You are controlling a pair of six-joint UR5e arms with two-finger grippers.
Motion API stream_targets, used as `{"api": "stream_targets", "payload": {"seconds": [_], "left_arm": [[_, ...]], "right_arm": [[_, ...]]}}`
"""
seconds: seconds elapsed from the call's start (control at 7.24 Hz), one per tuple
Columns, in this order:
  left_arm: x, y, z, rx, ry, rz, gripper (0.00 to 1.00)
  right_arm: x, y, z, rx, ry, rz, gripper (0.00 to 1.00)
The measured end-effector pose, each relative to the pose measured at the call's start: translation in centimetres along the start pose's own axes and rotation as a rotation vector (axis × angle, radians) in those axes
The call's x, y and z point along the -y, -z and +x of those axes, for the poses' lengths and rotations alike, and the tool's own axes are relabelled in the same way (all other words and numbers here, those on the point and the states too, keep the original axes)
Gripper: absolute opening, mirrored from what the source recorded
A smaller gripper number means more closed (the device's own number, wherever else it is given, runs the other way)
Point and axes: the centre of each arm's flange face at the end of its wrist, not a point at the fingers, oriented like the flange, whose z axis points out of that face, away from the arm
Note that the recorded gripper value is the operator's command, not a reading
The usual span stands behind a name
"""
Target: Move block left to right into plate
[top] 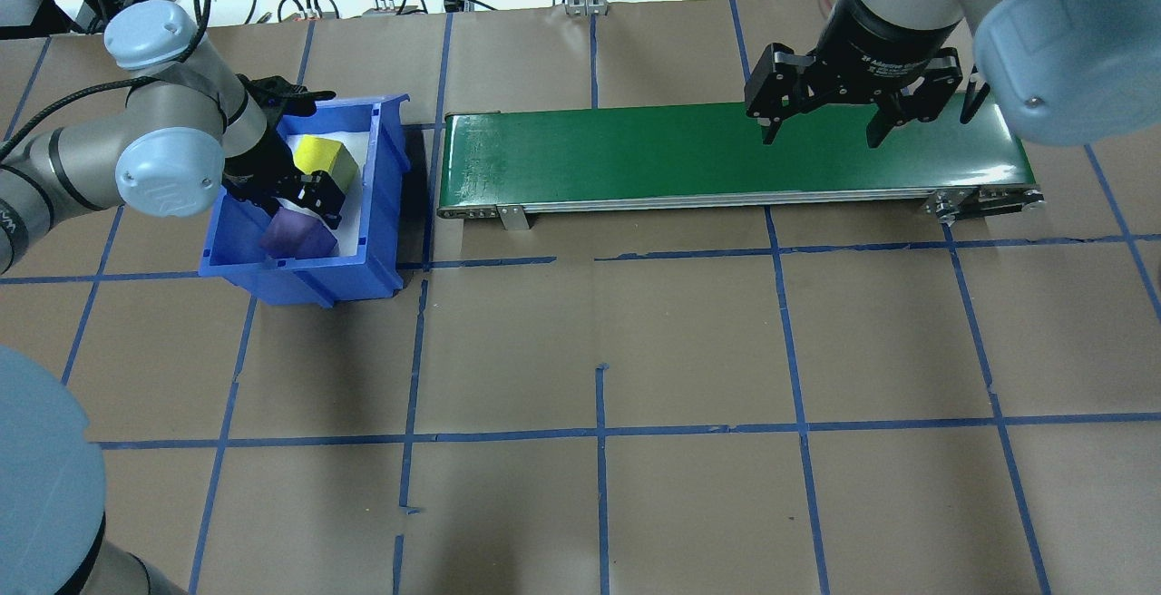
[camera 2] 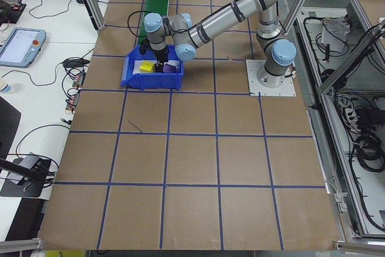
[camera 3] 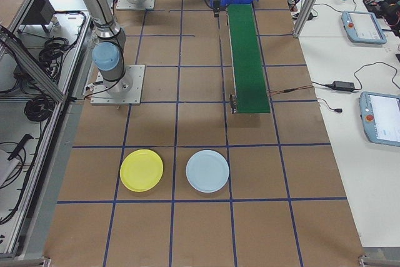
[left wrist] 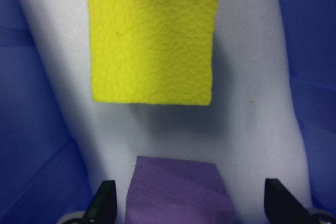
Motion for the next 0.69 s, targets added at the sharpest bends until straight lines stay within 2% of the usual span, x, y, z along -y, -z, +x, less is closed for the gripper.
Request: {"api": "stream_targets", "payload": {"seconds": [0.14,0.28,0.41,0.69], "left_arm": [[-0.1,0.1,0.1,0.002,-0.001,0.002,0.36],[-0.1,1.0,0.1,0.010,-0.001,0.016,0.36],[-0.1,2.9,0.4,0.024,-0.004,0.048,0.36],[-0.8,10.3,4.1,0.070,-0.050,0.157,0.36]], "right_arm": [[0.0,0.0,0.0,0.000,-0.001,0.001,1.00],[0.0,0.0,0.0,-0.001,-0.001,0.001,1.00],[0.0,-0.1,0.1,0.000,-0.002,0.000,1.00],[0.1,-0.1,0.3,0.004,-0.008,0.000,1.00]]}}
